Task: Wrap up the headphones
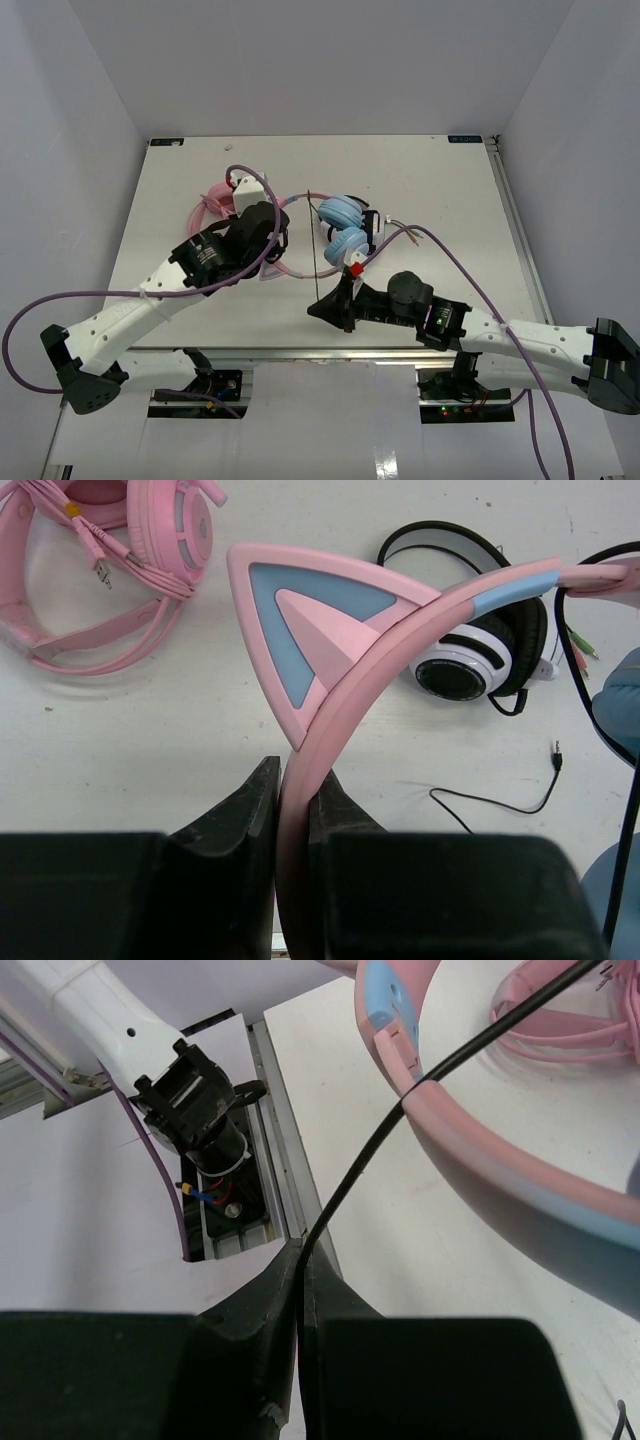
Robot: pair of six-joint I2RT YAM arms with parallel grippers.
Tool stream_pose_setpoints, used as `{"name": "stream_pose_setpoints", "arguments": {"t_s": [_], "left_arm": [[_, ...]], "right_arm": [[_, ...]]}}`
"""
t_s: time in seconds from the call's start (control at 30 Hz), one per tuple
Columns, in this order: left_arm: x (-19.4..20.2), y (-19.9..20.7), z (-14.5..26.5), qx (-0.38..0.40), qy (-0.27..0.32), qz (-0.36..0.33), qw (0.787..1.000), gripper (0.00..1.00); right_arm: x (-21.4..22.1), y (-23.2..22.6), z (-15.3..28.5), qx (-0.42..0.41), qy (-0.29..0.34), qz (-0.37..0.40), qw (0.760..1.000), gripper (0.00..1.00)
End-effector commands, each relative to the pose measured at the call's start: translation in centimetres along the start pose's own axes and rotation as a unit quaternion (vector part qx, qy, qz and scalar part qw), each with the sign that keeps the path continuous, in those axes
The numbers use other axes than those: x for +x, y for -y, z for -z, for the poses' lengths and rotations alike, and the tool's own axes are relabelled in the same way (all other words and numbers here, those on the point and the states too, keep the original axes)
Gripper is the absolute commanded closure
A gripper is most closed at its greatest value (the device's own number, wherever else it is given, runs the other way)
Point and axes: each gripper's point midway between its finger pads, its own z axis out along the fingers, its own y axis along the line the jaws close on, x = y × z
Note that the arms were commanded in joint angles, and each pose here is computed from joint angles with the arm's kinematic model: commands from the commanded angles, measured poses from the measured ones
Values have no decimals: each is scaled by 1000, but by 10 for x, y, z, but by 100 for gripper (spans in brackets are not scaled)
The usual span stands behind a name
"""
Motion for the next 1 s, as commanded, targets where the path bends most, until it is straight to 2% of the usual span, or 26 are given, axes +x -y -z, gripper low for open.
{"name": "stream_pose_setpoints", "arguments": {"t_s": [0.0, 0.13, 0.5, 0.97], "left_arm": [[-39, 14, 15, 46, 59, 103, 992, 100], [-41, 13, 22, 60, 61, 114, 990, 100], [-44, 20, 34, 95, 52, 128, 986, 100], [-47, 26, 49, 133, 44, 131, 981, 100]], "right_arm": [[7, 13, -4, 64, 14, 1, 998, 92], [17, 20, -3, 86, 20, 0, 996, 92], [56, 28, -14, 81, 5, 38, 996, 78], [84, 36, -20, 63, 43, 72, 994, 77]]}}
